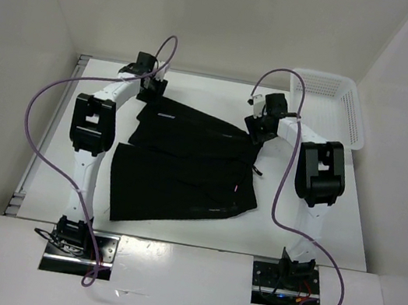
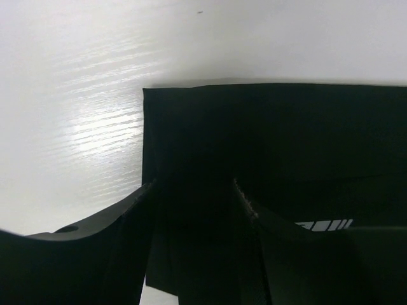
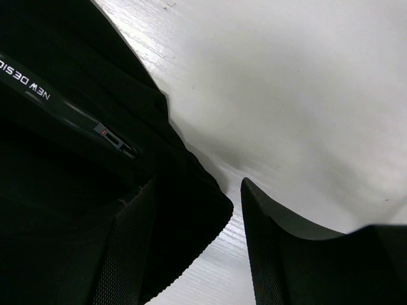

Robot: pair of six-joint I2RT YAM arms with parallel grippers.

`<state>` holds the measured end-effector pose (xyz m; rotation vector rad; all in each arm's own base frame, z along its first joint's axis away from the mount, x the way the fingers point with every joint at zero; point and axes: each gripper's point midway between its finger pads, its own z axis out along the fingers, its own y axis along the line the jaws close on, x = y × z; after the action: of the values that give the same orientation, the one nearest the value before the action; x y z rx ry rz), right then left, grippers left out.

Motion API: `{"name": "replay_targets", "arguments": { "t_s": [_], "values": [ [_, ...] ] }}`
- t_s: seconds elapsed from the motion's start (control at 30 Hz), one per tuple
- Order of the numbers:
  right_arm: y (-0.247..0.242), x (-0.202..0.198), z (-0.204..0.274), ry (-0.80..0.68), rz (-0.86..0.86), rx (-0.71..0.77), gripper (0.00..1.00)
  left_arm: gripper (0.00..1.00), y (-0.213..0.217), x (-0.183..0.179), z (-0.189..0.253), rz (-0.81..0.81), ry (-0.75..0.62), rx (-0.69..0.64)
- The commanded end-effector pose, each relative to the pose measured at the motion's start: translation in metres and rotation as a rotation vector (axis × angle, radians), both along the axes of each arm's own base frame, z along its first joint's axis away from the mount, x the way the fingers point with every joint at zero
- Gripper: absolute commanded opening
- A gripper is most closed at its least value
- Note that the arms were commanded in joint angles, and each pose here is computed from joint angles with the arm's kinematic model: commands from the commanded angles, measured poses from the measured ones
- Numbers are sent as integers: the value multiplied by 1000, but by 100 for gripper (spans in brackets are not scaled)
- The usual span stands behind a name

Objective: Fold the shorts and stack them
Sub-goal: Fold the shorts

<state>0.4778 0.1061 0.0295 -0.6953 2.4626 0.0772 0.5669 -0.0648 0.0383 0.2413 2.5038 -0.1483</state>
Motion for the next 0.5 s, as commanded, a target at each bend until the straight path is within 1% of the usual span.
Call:
{"name": "replay_targets", "arguments": {
  "t_s": [0.0,0.1,0.17,0.27,0.3,0.33,0.37,0.43,0.47],
  "values": [
    [-3,1,-6,0,19,-11,60,54,-5,3,-11,-15,15,-7],
    [-2,-1,-6,11,24,-3,60,49,-5,2,-16,-15,25,-6],
    [-2,-1,-6,11,24,-3,60,42,-5,2,-16,-15,25,-6],
    [-2,-1,-6,11,24,-3,60,27,-5,5,-13,-15,16,-7],
    [-2,-1,-6,11,24,-3,60,19,-5,5,-13,-15,15,-7],
    [-2,-1,-6,11,24,-3,60,16,-3,7,-12,-8,6,2],
    [-4,-1,-6,9,19,-12,57,13,-3,7,-12,-8,5,2],
    [-6,-1,-6,7,13,-21,54,10,-2,8,-5,-3,-7,8],
    [-8,3,-1,-14,13,-33,47,8,-2,9,0,-3,-16,8]
  ]
}}
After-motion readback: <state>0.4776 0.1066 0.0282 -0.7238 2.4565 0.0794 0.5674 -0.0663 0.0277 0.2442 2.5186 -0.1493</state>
